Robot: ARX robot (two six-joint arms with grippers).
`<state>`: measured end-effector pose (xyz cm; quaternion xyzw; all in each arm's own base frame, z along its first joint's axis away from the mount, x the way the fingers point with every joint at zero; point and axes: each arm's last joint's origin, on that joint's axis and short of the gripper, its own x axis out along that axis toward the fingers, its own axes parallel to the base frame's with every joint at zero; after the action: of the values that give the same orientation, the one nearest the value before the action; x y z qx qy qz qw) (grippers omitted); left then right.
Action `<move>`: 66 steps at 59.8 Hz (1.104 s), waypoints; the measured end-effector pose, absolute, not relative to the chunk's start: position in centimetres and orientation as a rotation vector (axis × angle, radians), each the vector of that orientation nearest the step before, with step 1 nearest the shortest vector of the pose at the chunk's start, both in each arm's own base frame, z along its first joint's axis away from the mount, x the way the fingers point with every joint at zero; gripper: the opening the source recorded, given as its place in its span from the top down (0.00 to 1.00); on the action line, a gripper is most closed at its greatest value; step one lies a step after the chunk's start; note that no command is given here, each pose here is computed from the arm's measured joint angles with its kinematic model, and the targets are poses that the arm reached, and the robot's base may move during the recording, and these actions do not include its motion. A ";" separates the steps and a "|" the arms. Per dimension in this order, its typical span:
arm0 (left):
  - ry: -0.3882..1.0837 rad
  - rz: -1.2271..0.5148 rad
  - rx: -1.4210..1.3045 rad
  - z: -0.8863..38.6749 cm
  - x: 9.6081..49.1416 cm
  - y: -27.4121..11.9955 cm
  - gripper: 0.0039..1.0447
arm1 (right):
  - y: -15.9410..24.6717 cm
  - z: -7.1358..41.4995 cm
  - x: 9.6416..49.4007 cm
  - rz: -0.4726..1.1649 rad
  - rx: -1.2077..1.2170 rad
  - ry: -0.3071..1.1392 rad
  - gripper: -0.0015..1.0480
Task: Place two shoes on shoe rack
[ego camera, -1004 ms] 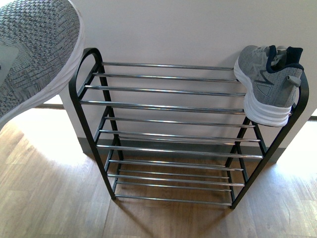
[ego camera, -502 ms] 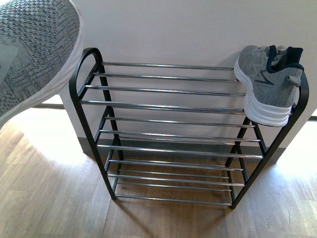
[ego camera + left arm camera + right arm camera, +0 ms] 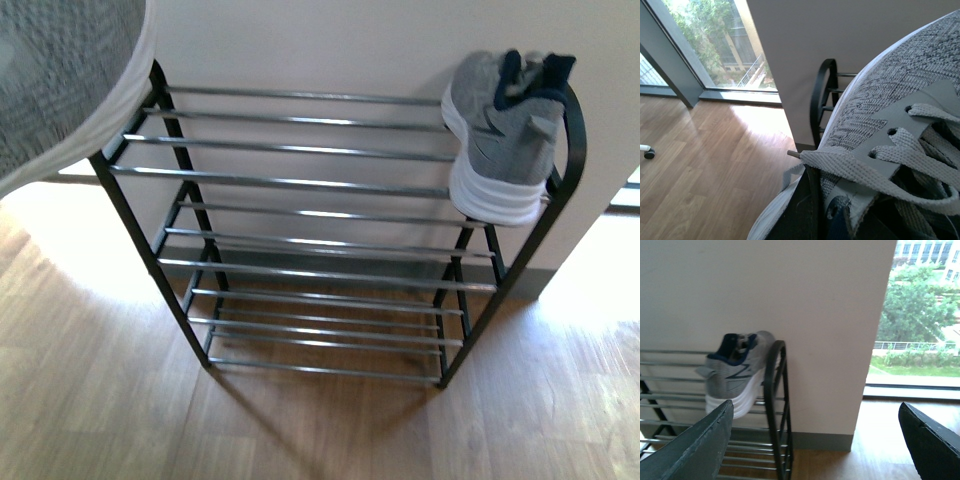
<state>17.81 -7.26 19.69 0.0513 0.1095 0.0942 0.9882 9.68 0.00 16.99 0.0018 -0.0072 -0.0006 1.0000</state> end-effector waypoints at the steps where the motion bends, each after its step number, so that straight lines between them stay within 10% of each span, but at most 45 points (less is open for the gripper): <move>1: 0.219 0.185 0.093 19.7 17.8 -7.3 0.99 | 0.0 17.0 9.7 -0.001 0.004 -0.015 0.08; 23: 0.414 0.022 -0.474 20.0 29.3 -13.9 0.99 | 0.0 17.0 9.7 -0.002 0.004 -0.015 0.09; 66: 0.718 0.020 -0.643 15.9 42.4 -20.1 0.99 | 0.0 17.0 9.7 -0.003 0.004 -0.015 0.09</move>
<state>42.41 -20.10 15.93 -0.3090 0.3452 0.0097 0.8861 9.67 -0.01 16.98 0.0018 -0.0073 -0.0013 1.0000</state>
